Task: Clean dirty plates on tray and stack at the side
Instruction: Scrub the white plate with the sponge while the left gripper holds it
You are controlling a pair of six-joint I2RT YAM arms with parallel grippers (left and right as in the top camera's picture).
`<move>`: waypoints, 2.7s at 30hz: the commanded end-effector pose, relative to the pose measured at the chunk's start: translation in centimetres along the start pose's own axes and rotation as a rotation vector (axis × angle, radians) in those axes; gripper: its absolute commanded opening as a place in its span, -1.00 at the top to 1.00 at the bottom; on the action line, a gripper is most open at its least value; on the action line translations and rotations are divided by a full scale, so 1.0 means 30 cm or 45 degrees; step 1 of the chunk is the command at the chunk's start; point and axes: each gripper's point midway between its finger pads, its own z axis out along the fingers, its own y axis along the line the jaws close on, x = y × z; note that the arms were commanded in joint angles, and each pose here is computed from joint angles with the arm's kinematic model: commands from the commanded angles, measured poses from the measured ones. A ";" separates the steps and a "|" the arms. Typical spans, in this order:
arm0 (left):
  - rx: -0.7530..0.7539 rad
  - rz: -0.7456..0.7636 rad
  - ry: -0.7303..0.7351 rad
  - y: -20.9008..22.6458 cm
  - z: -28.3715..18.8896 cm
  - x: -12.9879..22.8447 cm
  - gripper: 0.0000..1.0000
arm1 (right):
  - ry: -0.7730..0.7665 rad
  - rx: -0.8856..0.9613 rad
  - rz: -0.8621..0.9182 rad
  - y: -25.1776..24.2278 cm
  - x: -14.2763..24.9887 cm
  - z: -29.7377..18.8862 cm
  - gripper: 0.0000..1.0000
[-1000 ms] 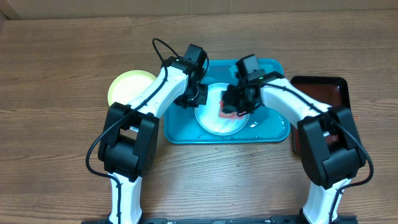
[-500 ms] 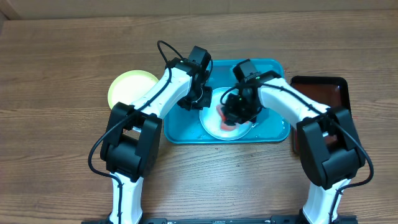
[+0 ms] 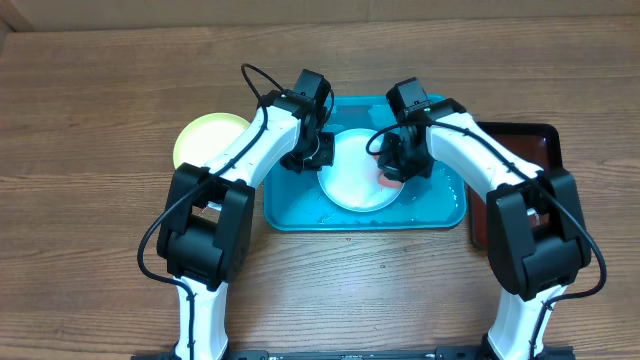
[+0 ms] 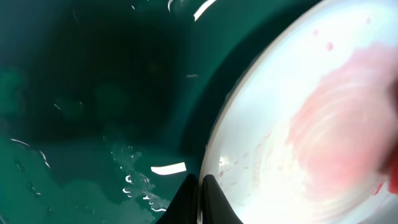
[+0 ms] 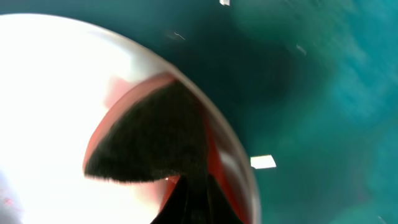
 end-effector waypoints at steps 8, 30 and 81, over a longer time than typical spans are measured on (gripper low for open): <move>0.045 -0.026 -0.010 -0.014 -0.010 -0.018 0.91 | 0.205 -0.178 -0.103 0.167 0.180 0.102 0.93; 0.100 -0.067 0.013 -0.019 -0.015 -0.014 0.91 | 0.051 -0.105 -0.113 0.126 0.051 0.072 0.93; 0.269 -0.066 0.013 -0.208 0.019 0.020 0.07 | 0.046 -0.041 -0.098 0.072 -0.033 -0.014 0.93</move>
